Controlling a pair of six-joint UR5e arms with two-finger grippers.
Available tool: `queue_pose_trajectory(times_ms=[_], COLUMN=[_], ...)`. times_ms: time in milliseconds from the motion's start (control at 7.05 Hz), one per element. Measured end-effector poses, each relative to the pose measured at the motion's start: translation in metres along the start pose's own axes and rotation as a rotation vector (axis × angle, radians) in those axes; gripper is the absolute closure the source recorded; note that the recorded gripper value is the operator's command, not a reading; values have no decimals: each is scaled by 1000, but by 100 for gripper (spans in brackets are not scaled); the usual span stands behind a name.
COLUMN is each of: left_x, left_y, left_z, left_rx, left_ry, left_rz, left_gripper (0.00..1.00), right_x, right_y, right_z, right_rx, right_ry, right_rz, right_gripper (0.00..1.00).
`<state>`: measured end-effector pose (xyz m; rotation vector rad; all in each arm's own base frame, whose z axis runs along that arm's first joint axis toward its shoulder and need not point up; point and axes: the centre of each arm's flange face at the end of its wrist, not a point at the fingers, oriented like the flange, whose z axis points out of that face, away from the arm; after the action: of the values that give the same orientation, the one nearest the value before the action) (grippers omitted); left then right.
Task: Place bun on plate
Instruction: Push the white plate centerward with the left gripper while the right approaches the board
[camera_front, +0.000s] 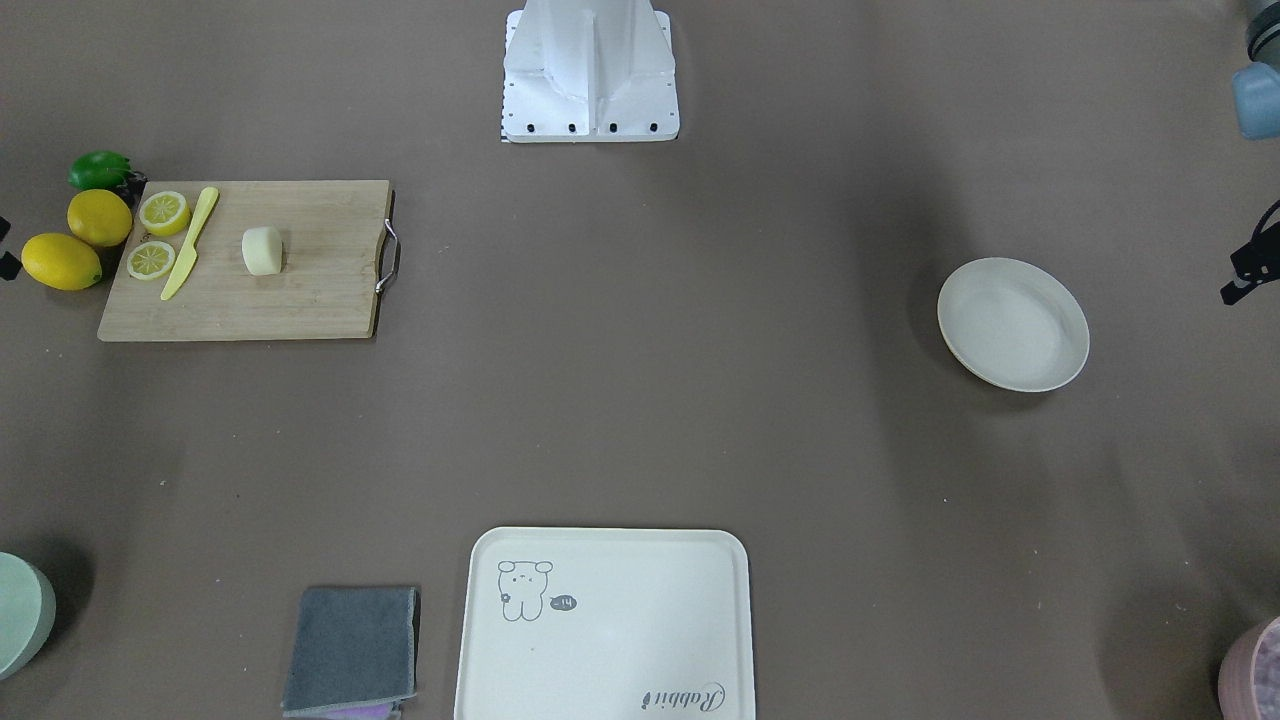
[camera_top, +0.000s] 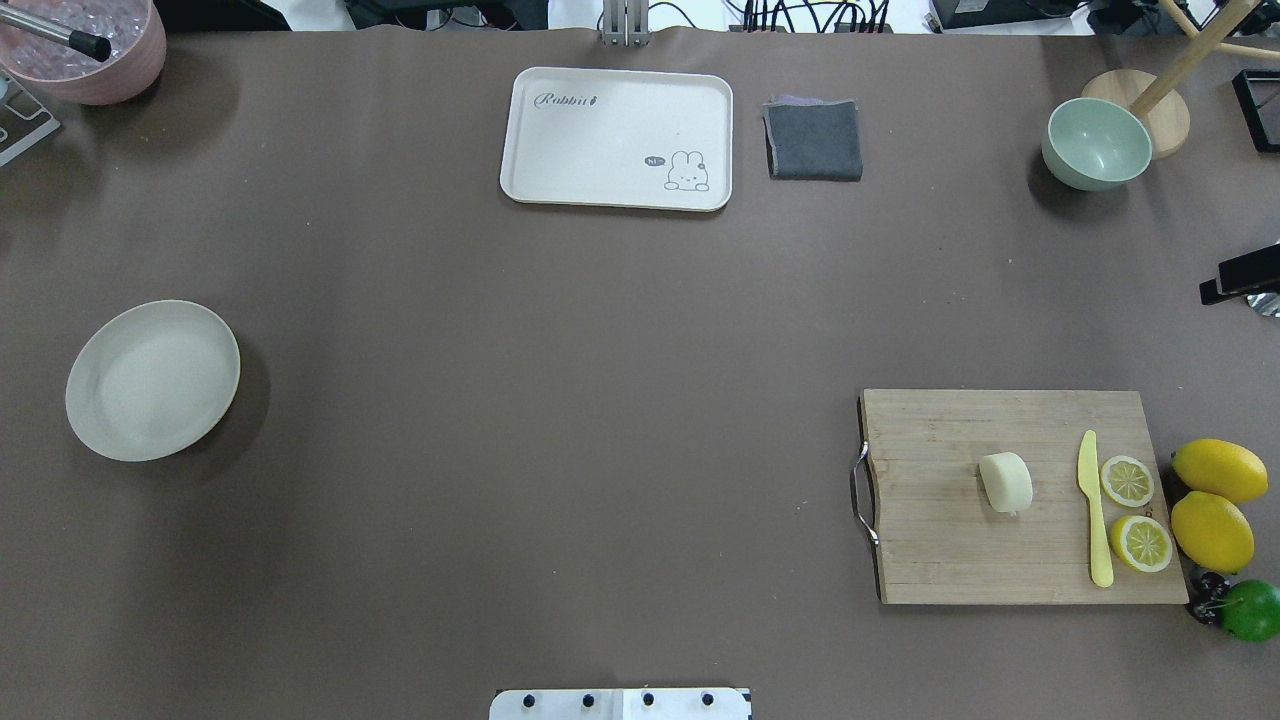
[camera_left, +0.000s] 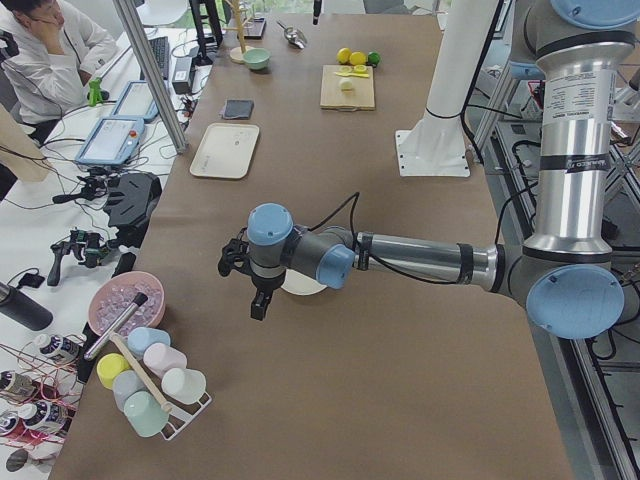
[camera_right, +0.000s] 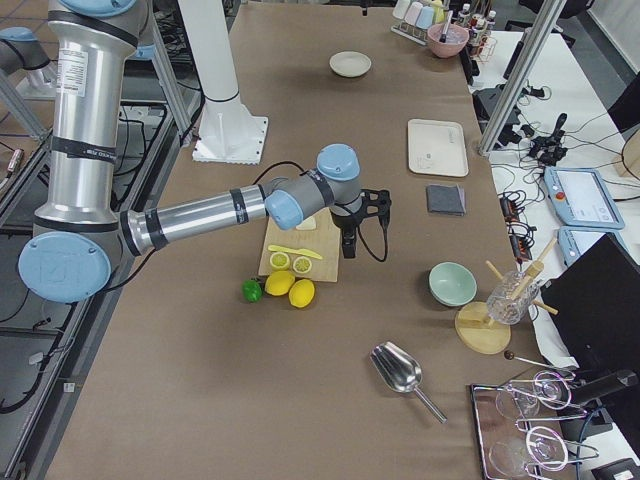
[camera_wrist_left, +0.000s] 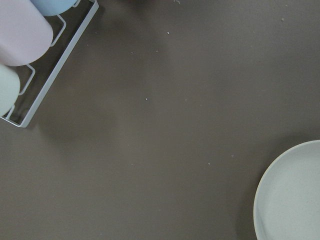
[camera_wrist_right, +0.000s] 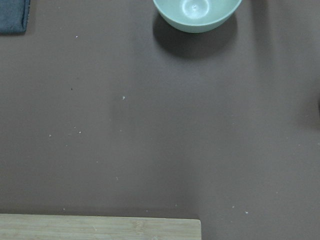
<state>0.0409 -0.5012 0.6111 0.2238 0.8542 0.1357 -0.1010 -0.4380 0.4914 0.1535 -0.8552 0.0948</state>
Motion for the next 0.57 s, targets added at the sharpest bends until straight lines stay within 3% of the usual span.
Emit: queue_pose_trajectory(times_ms=[567], left_x=[26], left_y=[30], left_z=[88], left_rx=[4], left_ry=[135], left_rz=[-78], left_gripper=[3], right_x=[-45], right_y=[39], right_z=[40], right_rx=[-21], right_ry=[-29], right_rz=[12], right_gripper=[0])
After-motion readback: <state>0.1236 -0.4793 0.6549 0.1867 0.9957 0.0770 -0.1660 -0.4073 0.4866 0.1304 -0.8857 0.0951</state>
